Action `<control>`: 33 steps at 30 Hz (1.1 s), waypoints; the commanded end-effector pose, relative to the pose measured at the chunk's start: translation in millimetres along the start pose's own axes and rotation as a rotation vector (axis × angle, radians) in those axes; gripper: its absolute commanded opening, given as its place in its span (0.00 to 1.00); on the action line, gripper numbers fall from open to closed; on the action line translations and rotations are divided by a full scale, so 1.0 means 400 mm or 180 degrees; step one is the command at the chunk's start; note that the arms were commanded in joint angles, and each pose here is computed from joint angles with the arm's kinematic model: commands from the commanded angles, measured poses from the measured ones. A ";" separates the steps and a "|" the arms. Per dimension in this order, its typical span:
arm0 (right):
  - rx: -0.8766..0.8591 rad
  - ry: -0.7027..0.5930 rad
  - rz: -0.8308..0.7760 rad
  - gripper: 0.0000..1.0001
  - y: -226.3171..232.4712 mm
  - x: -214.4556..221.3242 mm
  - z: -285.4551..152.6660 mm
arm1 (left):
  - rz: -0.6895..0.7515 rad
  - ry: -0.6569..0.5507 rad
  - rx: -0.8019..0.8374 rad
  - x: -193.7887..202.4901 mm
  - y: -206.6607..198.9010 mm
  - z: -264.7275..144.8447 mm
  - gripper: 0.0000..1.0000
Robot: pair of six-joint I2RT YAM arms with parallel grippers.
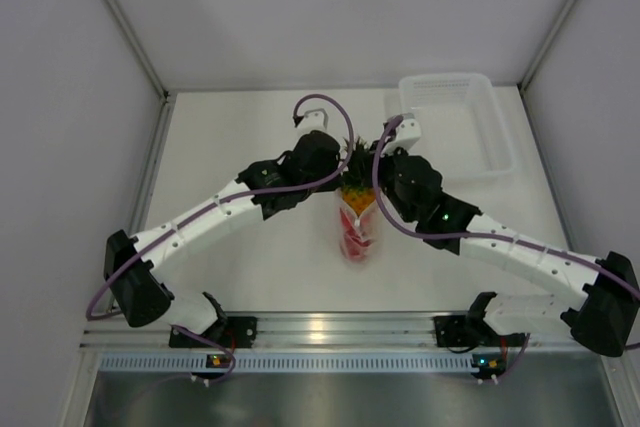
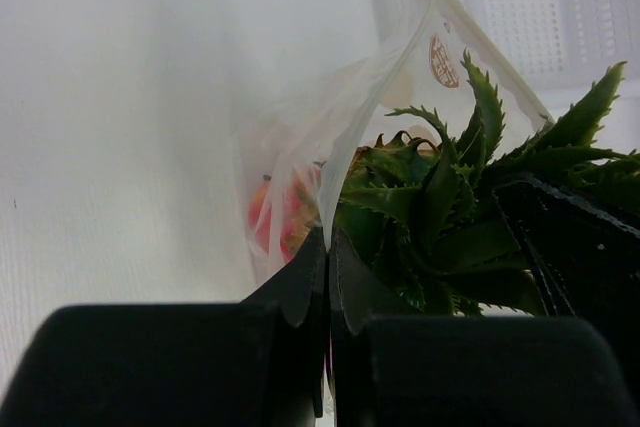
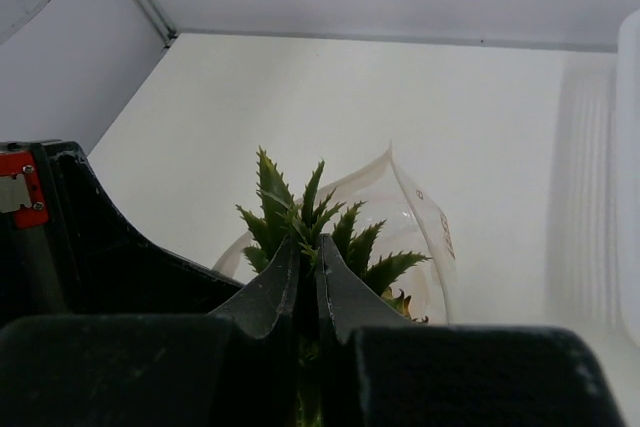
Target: Open the zip-top bag and remove the fake food
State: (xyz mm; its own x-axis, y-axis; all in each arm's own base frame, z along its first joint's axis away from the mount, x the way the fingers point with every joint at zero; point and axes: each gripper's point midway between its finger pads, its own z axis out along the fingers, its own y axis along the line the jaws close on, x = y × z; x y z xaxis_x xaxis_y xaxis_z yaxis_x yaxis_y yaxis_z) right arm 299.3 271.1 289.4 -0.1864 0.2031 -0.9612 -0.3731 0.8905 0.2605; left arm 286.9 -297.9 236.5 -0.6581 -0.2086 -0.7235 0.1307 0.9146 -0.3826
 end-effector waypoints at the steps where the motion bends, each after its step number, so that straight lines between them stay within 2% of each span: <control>1: -0.0275 -0.0809 0.0294 0.00 0.058 -0.239 -0.034 | 0.0099 -0.0100 0.0086 -0.013 -0.007 -0.019 0.00; 7: -0.0560 -0.0893 0.0301 0.00 0.072 -0.310 -0.097 | 0.0153 -0.0228 -0.0168 -0.034 0.046 -0.002 0.00; 13: -0.0593 -0.0932 0.0335 0.00 0.044 -0.315 -0.120 | 0.0152 -0.0221 -0.0160 -0.044 0.050 0.003 0.00; 20: -0.0660 -0.1071 0.0910 0.00 0.034 -0.372 -0.107 | 0.0152 -0.0224 -0.0241 -0.042 0.066 0.012 0.00; 24: -0.0686 -0.1235 0.0920 0.00 0.026 -0.500 -0.128 | 0.0124 -0.0159 -0.0356 -0.059 0.115 0.023 0.00; 25: -0.0552 -0.1130 0.0876 0.00 -0.001 -0.493 -0.118 | 0.0113 -0.0147 -0.0389 -0.064 0.129 0.025 0.00; 27: -0.0553 -0.1145 0.0871 0.00 -0.015 -0.546 -0.135 | 0.0070 -0.0178 -0.0429 -0.090 0.161 0.020 0.00; 28: -0.0417 -0.1095 0.0867 0.00 -0.061 -0.548 -0.124 | 0.0072 -0.0177 -0.0454 -0.094 0.175 0.021 0.00; 30: -0.0522 -0.1008 0.0835 0.00 -0.083 -0.553 -0.129 | 0.0033 -0.0167 -0.0486 -0.115 0.207 0.017 0.00; 33: 0.0028 -0.0806 0.0801 0.00 -0.236 -0.517 -0.110 | -0.0035 -0.0180 -0.0600 -0.161 0.266 0.007 0.00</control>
State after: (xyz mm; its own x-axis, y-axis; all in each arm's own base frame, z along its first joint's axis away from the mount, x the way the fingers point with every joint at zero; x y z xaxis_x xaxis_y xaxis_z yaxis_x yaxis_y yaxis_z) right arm 325.8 146.2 493.3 0.0584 0.5392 -0.8402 -0.3993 0.7839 0.4753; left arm 341.7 -210.0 220.1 -0.6310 -0.2274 -0.7417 -0.0268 0.9619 -0.2721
